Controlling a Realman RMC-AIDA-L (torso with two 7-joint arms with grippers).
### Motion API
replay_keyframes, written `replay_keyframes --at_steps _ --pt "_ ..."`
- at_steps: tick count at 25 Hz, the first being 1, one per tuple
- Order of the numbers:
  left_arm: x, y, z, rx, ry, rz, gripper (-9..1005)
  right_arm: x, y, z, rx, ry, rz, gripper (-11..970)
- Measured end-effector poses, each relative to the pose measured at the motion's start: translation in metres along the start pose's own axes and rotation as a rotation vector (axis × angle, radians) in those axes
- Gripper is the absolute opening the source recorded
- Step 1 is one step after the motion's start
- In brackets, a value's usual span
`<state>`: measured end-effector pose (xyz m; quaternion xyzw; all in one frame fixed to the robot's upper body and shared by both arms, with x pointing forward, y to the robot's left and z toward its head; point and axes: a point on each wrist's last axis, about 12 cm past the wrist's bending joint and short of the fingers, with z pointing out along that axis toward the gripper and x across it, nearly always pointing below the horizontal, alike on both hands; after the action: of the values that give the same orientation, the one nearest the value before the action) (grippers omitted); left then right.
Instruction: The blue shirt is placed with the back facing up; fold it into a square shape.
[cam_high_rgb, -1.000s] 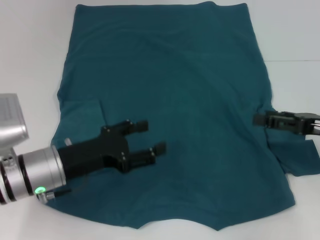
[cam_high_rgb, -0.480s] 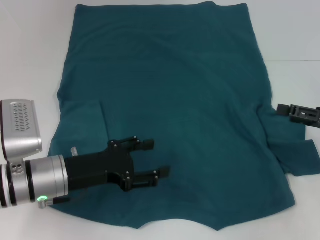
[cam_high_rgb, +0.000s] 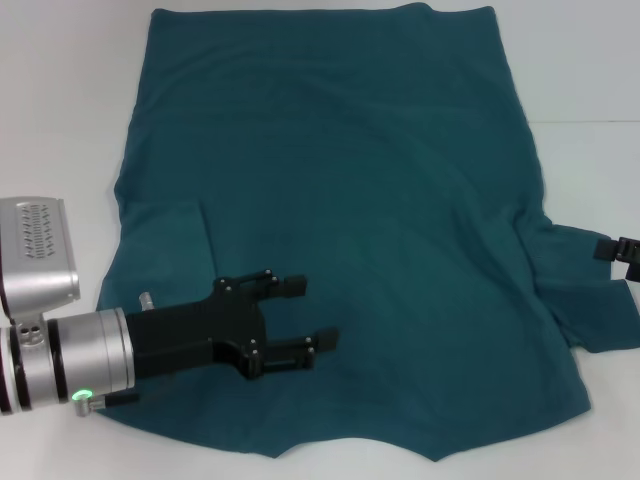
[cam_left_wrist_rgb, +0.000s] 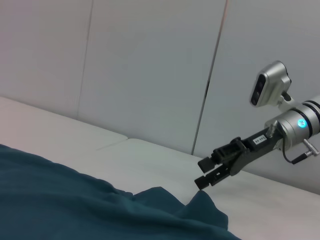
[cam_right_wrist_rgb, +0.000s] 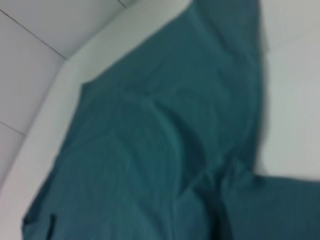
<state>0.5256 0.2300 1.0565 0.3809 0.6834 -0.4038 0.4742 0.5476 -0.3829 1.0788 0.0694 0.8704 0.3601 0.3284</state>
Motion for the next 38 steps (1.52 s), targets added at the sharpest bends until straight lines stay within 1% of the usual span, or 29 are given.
replay_keyframes --at_steps 14,25,38 --pt "0.0 0.002 -0.001 -0.009 0.003 -0.018 812 0.011 -0.01 -0.008 0.024 0.006 0.03 872" --pt "0.0 0.002 -0.001 -0.011 0.003 -0.018 813 0.018 -0.01 0.002 0.04 -0.005 0.04 853" --pt "0.0 0.002 -0.001 -0.012 0.006 -0.014 812 0.023 -0.007 0.012 0.015 -0.002 0.053 830"
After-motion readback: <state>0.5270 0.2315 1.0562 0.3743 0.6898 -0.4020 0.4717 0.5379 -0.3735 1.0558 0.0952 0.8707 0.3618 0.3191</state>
